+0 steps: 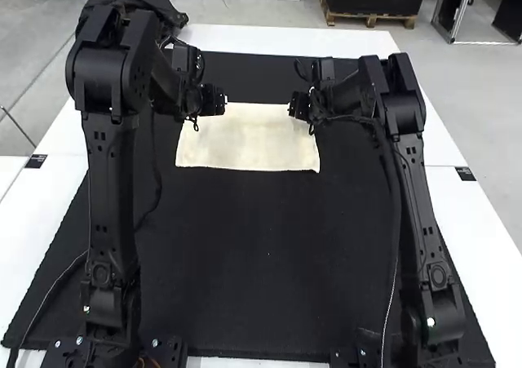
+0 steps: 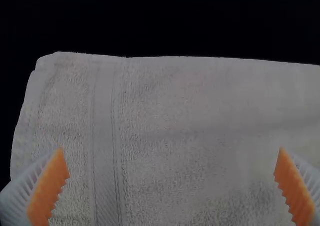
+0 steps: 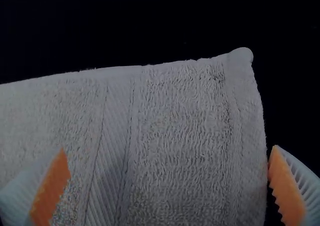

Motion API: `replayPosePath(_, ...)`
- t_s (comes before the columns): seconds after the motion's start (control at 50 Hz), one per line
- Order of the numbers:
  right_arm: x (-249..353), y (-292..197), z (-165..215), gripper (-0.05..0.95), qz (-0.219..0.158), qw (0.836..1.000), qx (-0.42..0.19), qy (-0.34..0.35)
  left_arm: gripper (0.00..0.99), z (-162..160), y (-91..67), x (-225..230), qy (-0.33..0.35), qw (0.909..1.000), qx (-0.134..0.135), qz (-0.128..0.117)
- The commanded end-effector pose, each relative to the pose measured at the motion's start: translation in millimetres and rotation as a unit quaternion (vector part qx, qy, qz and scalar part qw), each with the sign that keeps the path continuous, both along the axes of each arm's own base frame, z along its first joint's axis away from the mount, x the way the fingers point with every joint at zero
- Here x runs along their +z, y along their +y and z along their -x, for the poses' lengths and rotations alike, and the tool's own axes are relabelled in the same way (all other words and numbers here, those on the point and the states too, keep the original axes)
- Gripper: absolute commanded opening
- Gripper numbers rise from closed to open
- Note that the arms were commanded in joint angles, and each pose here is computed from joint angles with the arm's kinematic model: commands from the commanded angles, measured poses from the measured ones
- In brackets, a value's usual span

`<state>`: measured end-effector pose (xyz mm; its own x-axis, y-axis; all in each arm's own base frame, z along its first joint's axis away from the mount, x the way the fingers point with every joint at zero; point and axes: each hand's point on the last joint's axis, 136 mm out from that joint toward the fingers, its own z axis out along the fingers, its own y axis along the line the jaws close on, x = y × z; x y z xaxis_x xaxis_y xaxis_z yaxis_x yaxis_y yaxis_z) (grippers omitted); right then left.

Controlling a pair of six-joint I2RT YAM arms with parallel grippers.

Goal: Fold the towel.

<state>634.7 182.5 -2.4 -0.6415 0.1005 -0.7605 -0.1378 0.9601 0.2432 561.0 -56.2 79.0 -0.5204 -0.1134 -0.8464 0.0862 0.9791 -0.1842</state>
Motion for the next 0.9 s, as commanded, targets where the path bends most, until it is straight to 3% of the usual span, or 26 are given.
replayPosePath(0.0,-4.9,-8.7,-6.4,0.91,-0.001,1.000,-0.009,-0.001,0.969,-9.4,1.3,-1.6,-0.003,1.0000,0.000,0.006)
replayPosePath(0.54,-15.4,-10.2,-5.5,0.91,0.001,1.000,-0.012,0.009,0.969,-8.7,0.5,-4.8,0.000,1.0000,-0.001,0.006)
replayPosePath(0.88,-33.8,-9.8,1.4,0.81,-0.001,0.999,-0.011,0.036,0.969,-8.5,-0.4,-5.1,0.000,1.0000,-0.002,0.006)
